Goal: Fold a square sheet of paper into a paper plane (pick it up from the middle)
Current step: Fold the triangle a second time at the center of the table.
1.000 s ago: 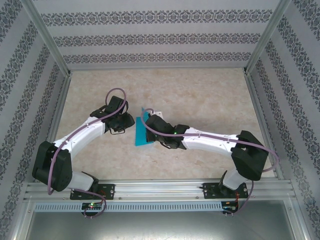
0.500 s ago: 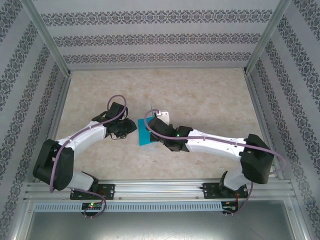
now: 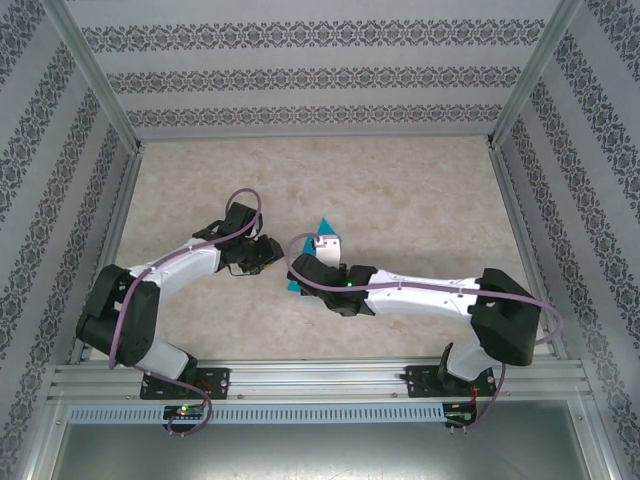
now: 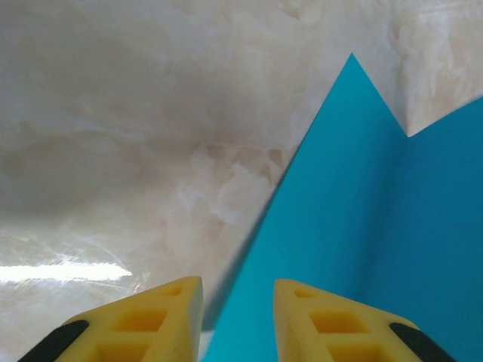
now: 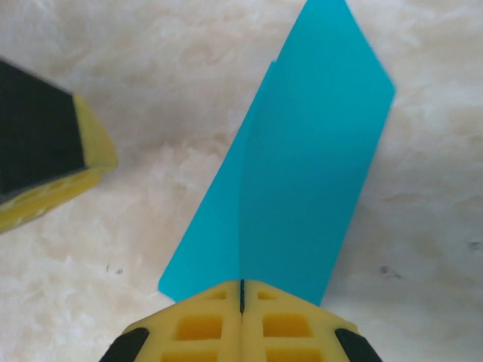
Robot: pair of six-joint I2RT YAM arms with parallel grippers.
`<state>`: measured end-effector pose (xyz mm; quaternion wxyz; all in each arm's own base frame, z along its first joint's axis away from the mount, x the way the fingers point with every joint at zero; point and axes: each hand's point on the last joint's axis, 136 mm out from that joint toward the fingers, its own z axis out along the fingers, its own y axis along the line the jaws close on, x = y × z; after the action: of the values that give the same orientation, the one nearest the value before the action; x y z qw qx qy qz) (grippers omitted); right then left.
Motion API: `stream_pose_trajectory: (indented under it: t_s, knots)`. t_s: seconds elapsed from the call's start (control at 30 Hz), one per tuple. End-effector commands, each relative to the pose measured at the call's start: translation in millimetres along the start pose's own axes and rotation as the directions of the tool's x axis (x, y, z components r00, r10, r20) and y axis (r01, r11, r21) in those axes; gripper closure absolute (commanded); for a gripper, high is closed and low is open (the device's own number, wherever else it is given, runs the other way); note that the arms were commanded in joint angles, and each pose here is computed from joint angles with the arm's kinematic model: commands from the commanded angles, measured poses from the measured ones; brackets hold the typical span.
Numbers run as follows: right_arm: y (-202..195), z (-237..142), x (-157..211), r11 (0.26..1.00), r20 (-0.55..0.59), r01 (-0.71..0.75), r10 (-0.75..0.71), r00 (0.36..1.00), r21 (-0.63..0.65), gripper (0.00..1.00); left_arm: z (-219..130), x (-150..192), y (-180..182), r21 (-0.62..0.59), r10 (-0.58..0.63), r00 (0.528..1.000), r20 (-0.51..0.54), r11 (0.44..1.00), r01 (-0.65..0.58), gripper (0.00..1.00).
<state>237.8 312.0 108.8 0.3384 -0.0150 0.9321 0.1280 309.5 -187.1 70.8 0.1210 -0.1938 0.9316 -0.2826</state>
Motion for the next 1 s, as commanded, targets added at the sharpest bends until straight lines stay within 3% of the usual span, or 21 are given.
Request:
stream_pose_trajectory:
  t_s: [0.0, 0.2, 0.53, 0.73, 0.97]
  knots:
    - [25, 4, -4, 0.995, -0.035, -0.004, 0.001, 0.999, -0.098, 1.0, 7, 2, -19, 0.068, 0.029, 0.999, -0.032, 0.997, -0.027, 0.71]
    - [29, 13, 1, 0.988, -0.07, -0.025, 0.015, 0.997, -0.149, 1.0, 28, 22, -22, 0.089, 0.009, 0.991, -0.133, 0.996, 0.003, 0.83]
    - [25, 18, 8, 0.987, -0.106, -0.038, 0.021, 0.994, -0.154, 1.0, 54, 37, -17, 0.062, -0.007, 0.974, -0.227, 0.998, 0.022, 0.87]
    - [26, 22, 14, 0.982, -0.15, -0.04, 0.012, 0.989, -0.184, 1.0, 65, 41, 5, -0.015, -0.039, 0.973, -0.228, 0.999, 0.036, 0.88]
    - [14, 35, 30, 0.964, -0.276, -0.1, 0.03, 0.961, -0.245, 1.0, 66, 42, 20, -0.079, -0.043, 0.976, -0.211, 0.997, 0.027, 0.89]
